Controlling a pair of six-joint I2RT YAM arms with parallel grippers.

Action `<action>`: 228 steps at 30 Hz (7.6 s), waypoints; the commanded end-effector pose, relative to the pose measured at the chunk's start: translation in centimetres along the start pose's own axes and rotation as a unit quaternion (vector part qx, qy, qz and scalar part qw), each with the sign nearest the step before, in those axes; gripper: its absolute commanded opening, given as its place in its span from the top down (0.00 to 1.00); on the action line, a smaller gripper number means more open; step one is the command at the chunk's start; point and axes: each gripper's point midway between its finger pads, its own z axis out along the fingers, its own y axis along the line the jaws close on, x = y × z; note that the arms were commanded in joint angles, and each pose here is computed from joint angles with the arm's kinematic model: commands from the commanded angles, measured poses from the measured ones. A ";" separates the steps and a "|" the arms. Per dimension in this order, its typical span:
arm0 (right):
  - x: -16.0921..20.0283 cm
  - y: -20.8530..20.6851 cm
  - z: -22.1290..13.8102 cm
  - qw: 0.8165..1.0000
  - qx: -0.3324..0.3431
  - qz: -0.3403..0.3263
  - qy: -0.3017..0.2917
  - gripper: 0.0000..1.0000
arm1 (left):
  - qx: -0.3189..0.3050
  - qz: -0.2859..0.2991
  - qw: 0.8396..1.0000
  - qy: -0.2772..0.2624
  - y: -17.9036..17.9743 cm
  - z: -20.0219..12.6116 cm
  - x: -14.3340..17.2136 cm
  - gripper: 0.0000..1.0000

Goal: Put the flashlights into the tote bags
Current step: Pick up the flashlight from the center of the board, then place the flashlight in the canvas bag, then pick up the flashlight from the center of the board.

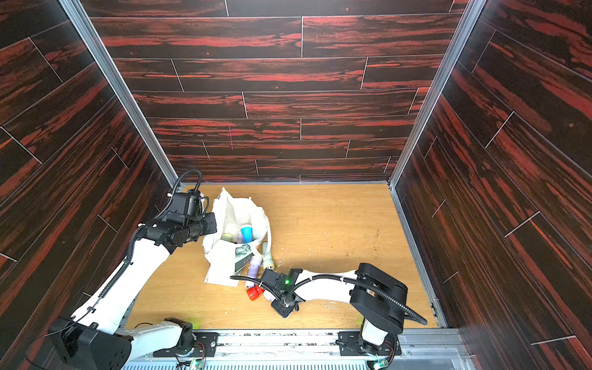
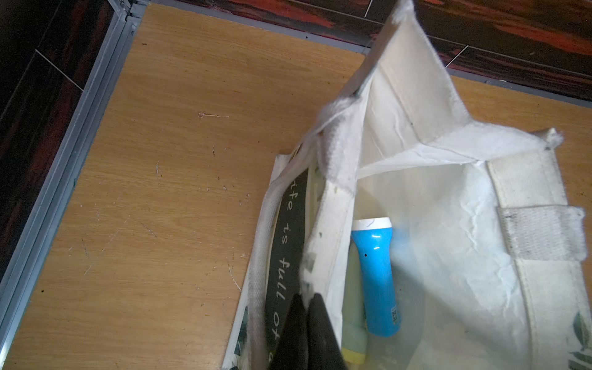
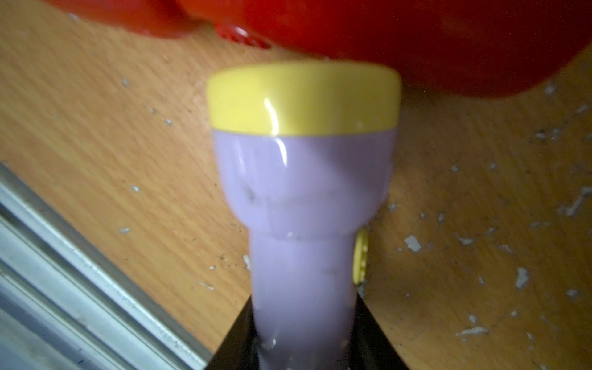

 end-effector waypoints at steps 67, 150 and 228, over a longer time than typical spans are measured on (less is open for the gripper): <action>-21.5 -7.4 -19.5 0.912 -0.130 0.171 -0.348 1.00 | 0.260 -0.027 0.965 0.007 -8.6 -1.8 0.2 1.00; -23.5 -6.8 -2.5 0.938 -0.166 0.266 -0.148 0.32 | 0.270 -0.023 0.962 0.007 -8.9 -2.4 0.2 1.00; -18.5 -12.7 -3.3 0.937 -0.037 0.317 -0.142 0.55 | -0.189 -0.020 0.980 -0.052 7.5 -3.6 0.1 1.00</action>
